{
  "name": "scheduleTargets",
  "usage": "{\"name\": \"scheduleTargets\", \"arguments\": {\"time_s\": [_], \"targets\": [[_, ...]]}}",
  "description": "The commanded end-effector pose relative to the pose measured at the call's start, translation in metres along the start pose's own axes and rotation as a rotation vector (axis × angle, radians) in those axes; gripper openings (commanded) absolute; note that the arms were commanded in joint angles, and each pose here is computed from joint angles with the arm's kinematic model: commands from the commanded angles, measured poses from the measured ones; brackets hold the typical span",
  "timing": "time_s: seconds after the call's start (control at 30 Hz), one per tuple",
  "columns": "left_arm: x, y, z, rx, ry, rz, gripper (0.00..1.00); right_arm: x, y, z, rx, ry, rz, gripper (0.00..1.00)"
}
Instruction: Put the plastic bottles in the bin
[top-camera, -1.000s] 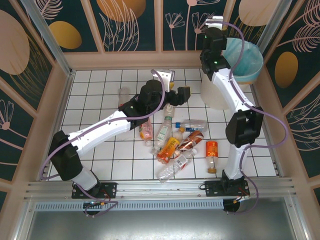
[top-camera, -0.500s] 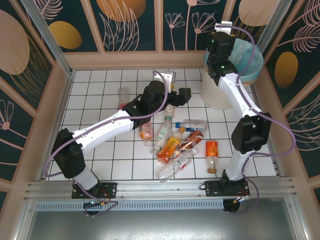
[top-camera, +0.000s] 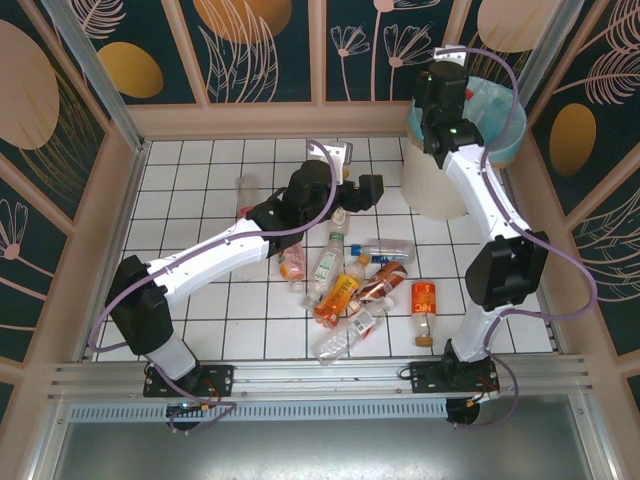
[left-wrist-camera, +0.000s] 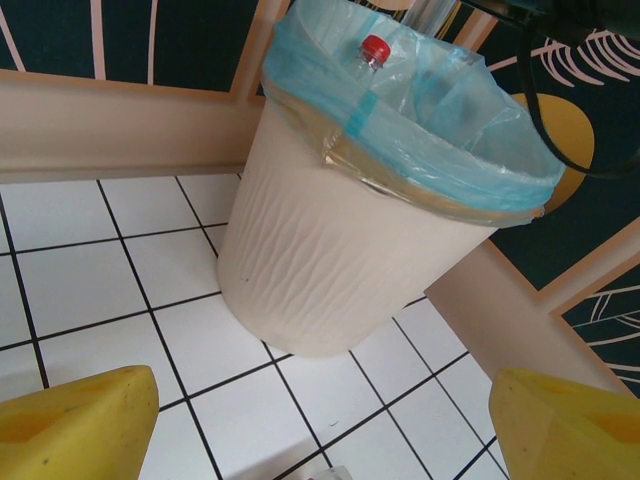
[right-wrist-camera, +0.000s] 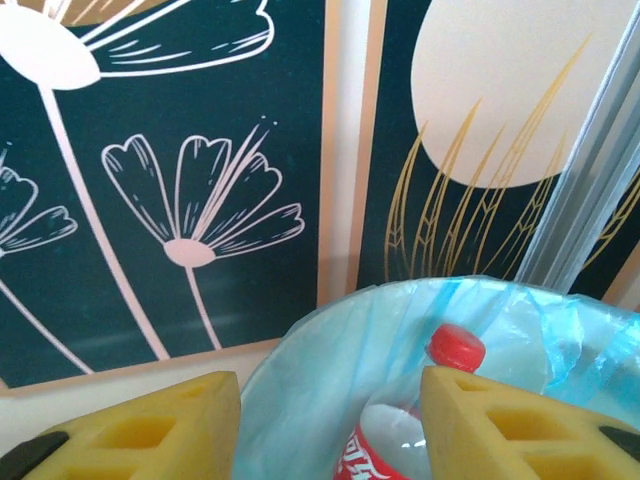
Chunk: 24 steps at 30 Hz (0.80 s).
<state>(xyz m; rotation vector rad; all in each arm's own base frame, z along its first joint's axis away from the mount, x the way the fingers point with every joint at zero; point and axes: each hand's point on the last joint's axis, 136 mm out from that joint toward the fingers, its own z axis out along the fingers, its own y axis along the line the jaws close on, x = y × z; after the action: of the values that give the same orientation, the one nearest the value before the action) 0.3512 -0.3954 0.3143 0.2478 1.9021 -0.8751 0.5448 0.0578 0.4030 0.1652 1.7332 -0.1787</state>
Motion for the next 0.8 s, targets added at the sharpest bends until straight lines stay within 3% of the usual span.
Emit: {"name": "scheduleTargets", "arguments": {"time_s": [0.0, 0.1, 0.37, 0.57, 0.77], "targets": [[-0.009, 0.000, 0.002, -0.015, -0.025, -0.011, 0.86, -0.012, 0.004, -0.015, -0.067, 0.043, 0.079, 0.47], [-0.009, 0.003, -0.001, -0.033, -0.026, -0.007, 0.86, -0.006, 0.022, -0.025, -0.141, 0.102, 0.080, 0.44], [-0.023, 0.015, -0.015, -0.119, -0.055, 0.048, 0.86, -0.020, 0.078, -0.083, -0.289, 0.109, 0.039, 0.50], [-0.036, 0.036, -0.052, -0.206, -0.111, 0.066, 0.86, -0.019, 0.125, -0.133, -0.426, 0.116, -0.011, 0.55], [-0.026, 0.071, -0.105, -0.325, -0.151, 0.035, 0.86, 0.010, 0.179, -0.186, -0.619, 0.148, 0.005, 0.54]]}}
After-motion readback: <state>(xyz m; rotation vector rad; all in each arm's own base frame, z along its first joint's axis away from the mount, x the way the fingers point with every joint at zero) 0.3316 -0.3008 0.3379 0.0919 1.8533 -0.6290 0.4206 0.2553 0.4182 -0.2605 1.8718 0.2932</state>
